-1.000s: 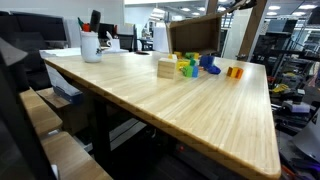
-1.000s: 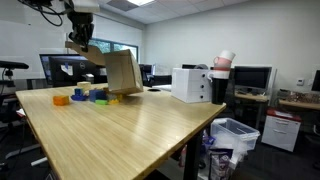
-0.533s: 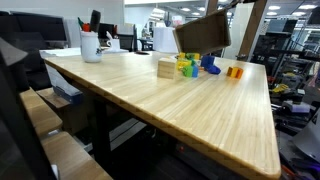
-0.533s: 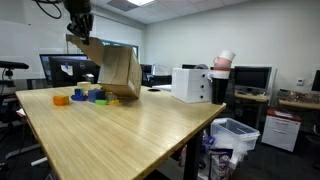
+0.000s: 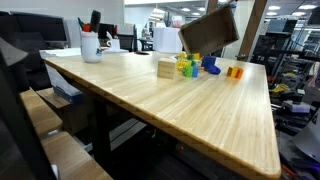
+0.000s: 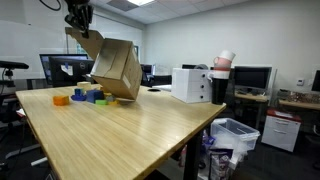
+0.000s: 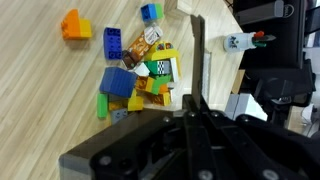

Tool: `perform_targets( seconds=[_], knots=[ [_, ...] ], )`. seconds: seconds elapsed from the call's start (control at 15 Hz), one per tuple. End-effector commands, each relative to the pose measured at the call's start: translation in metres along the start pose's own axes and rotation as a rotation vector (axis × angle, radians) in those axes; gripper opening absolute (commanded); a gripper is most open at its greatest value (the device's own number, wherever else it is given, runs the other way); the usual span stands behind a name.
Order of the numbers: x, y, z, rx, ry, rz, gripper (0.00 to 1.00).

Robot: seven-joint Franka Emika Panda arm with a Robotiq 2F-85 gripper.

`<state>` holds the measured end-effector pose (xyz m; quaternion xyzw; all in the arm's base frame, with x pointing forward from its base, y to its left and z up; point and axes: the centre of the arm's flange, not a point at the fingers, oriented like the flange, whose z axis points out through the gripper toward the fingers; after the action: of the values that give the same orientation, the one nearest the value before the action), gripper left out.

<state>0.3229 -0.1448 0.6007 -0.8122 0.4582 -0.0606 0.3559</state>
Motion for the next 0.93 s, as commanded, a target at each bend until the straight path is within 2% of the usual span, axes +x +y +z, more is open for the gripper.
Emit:
perform_targets(
  seconds=[0.0,0.27,0.6,0.87],
  knots=[
    [0.011,-0.010,-0.022,0.024,-0.074,0.044,0.02],
    [0.030,-0.003,-0.034,0.037,-0.150,0.102,0.02],
    [0.064,0.008,-0.024,0.003,-0.235,0.211,0.02],
    [0.088,0.019,-0.011,-0.030,-0.241,0.313,0.02]
  ],
)
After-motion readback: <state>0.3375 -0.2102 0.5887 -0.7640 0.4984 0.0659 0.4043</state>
